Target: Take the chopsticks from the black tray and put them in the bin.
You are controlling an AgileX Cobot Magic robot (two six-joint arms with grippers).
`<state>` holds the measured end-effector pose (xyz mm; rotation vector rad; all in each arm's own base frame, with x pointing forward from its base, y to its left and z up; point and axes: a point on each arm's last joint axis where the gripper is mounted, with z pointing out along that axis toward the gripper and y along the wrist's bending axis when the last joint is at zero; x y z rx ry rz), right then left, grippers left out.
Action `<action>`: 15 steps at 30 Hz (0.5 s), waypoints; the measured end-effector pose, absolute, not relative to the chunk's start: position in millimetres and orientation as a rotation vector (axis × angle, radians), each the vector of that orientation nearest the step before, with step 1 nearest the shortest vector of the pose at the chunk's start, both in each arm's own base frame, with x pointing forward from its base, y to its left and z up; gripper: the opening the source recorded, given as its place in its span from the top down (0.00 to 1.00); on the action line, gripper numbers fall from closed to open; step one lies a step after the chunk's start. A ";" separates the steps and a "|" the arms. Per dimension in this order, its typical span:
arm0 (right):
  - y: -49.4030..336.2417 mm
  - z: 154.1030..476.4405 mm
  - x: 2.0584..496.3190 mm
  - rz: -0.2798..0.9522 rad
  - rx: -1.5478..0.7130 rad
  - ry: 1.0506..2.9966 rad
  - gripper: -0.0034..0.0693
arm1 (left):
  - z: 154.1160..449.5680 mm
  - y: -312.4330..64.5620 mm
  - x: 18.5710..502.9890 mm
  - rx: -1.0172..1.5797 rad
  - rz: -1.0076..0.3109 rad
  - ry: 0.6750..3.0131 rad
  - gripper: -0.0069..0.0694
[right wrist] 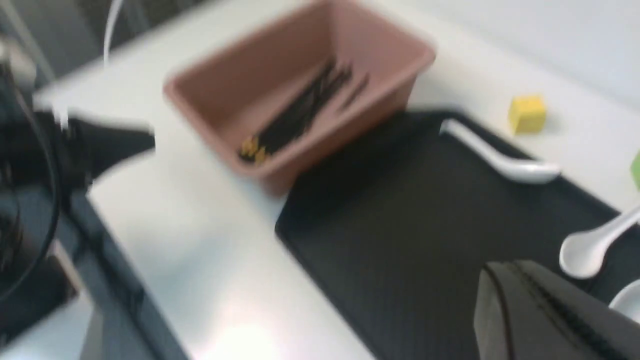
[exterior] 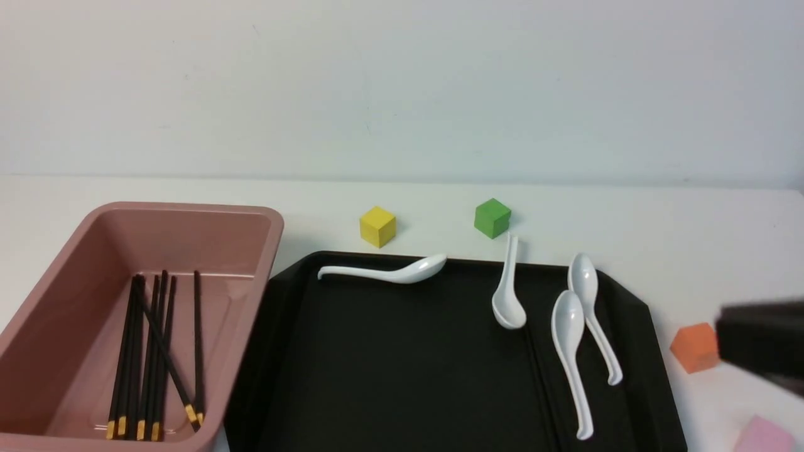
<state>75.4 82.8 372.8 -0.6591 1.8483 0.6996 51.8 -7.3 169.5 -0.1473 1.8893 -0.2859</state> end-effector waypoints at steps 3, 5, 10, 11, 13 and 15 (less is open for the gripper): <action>71.7 337.3 66.9 0.715 -0.592 1.782 0.95 | 169.5 -7.3 51.8 -0.147 -0.286 1.889 0.76; 68.4 322.5 65.1 0.707 -0.576 1.761 0.95 | 169.5 -7.3 51.8 -0.147 -0.286 1.889 0.75; 61.0 310.1 59.9 0.700 -0.548 1.686 0.95 | 169.5 -7.3 51.8 -0.147 -0.286 1.889 0.75; 60.2 308.6 59.1 0.699 -0.548 1.684 0.95 | 169.5 -7.3 51.8 -0.147 -0.286 1.889 0.75; 58.5 303.9 57.2 0.697 -0.549 1.683 0.94 | 169.5 -7.3 51.8 -0.147 -0.286 1.889 0.74; 58.3 301.5 56.9 0.694 -0.553 1.690 0.94 | 169.5 -7.3 51.8 -0.147 -0.286 1.889 0.74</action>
